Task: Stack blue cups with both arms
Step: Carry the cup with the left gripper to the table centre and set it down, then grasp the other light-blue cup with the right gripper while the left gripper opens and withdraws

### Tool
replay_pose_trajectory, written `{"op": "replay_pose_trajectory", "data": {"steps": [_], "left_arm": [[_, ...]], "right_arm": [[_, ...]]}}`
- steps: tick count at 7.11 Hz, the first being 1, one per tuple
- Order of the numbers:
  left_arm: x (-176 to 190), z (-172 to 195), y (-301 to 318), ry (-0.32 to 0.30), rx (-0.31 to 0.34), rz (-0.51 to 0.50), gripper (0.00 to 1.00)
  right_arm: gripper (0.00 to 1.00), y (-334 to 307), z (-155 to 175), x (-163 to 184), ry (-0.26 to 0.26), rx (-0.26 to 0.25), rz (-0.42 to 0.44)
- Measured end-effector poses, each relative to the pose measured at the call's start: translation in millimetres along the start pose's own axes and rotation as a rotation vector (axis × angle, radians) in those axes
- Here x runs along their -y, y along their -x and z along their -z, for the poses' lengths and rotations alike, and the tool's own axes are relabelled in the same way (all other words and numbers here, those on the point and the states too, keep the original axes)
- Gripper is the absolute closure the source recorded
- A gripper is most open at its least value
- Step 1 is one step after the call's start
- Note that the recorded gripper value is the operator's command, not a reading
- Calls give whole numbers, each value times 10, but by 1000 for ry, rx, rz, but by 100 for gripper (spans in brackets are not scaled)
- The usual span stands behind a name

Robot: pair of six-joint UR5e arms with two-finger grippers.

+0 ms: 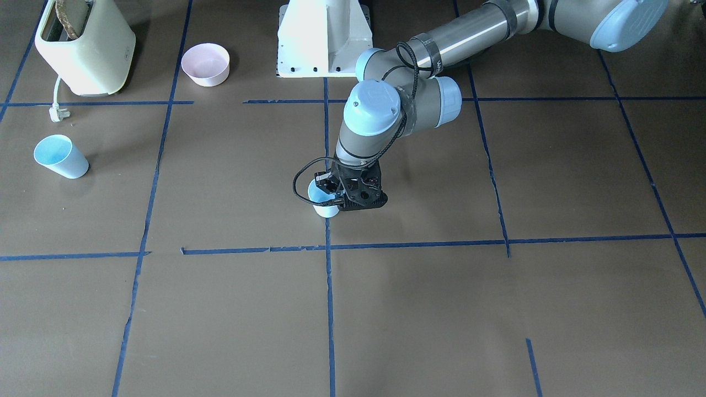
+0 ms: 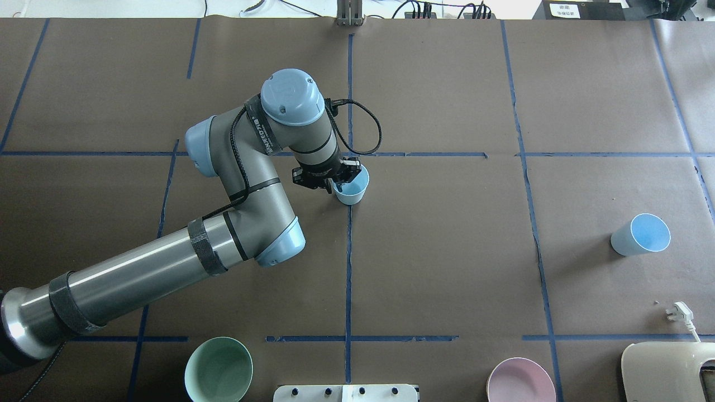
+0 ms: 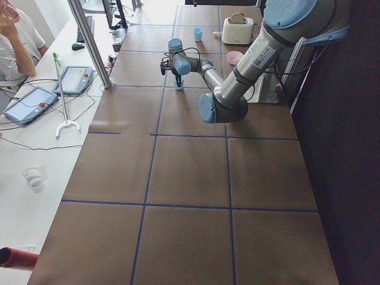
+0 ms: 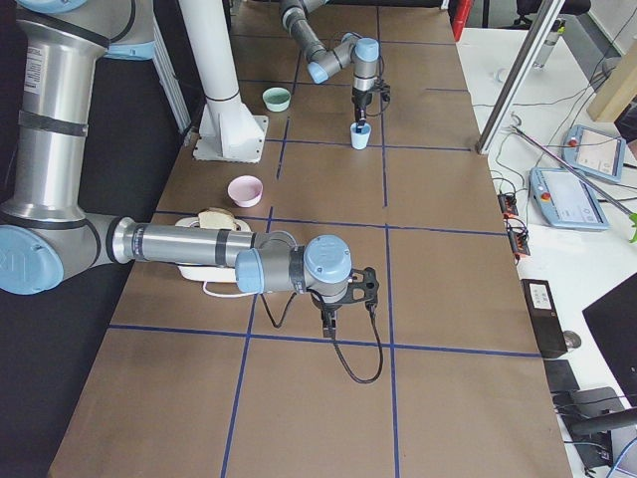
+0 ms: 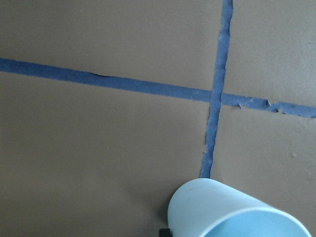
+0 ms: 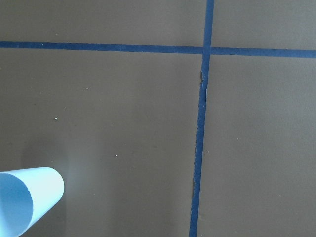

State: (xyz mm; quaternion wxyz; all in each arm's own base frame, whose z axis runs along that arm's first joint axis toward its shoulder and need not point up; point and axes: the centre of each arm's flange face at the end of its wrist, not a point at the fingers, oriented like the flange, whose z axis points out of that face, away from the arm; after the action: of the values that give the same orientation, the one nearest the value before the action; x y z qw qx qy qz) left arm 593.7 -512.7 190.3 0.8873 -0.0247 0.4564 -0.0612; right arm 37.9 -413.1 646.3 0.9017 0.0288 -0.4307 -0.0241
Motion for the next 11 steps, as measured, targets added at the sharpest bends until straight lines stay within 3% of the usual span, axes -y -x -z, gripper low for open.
{"op": "replay_pose_trajectory", "data": {"steps": [3, 4, 7, 11], "left_arm": [[150, 301, 96, -39, -44, 8, 0], [164, 387, 197, -49, -54, 10, 0], [143, 455, 305, -55, -61, 9, 0], [141, 440, 337, -54, -59, 11, 0]], "right_arm": [[1, 249, -177, 3, 34, 78, 54], [1, 425, -333, 4, 51, 81, 81], [1, 1043, -780, -2, 49, 77, -6], [1, 1299, -1104, -68, 80, 54, 5]]}}
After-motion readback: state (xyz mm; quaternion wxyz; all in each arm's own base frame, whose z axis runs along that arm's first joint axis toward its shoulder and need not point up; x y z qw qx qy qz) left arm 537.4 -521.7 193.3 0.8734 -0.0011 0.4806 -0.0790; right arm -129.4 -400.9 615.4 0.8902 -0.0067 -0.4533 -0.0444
